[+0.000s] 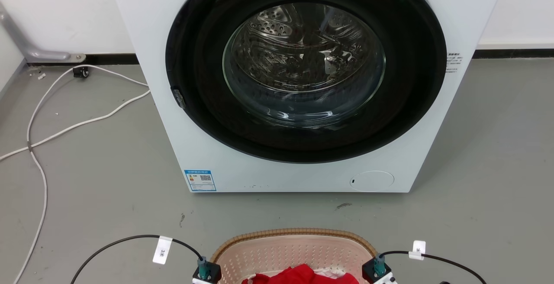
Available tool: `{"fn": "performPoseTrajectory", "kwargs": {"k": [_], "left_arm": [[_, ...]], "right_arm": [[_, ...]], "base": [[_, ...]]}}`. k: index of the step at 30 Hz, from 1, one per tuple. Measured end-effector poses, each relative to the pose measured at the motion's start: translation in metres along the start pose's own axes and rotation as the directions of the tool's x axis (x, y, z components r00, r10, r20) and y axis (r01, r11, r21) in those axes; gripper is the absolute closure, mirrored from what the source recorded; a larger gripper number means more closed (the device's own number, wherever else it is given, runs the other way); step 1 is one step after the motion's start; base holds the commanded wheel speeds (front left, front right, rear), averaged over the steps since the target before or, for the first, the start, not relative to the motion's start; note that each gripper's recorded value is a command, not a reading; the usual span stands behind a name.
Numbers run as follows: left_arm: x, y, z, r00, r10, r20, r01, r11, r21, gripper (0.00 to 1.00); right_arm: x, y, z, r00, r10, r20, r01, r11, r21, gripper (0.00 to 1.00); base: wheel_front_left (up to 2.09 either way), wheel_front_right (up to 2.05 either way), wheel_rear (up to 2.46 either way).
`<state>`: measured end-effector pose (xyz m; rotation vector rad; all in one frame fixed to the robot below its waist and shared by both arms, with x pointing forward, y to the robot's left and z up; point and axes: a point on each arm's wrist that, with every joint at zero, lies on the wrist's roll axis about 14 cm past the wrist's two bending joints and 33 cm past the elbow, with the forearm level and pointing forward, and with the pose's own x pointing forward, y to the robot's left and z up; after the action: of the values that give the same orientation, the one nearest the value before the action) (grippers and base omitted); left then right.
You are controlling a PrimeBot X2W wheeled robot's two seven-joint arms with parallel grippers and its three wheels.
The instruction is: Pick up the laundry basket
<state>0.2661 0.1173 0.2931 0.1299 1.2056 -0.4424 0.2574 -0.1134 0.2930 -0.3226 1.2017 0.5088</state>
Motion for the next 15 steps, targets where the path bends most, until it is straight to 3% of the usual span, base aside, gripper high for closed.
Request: {"fn": "performPoseTrajectory", "kwargs": {"k": [15], "left_arm": [[0.0002,0.0000,0.0008,1.000,0.001,0.001,-0.001,1.000,0.005,1.00]], "right_arm": [[-0.0006,-0.0003,0.0003,1.000,-0.002,0.003,0.002,1.000,0.001,1.00]], "base": [[0.00,0.00,0.00]]}}
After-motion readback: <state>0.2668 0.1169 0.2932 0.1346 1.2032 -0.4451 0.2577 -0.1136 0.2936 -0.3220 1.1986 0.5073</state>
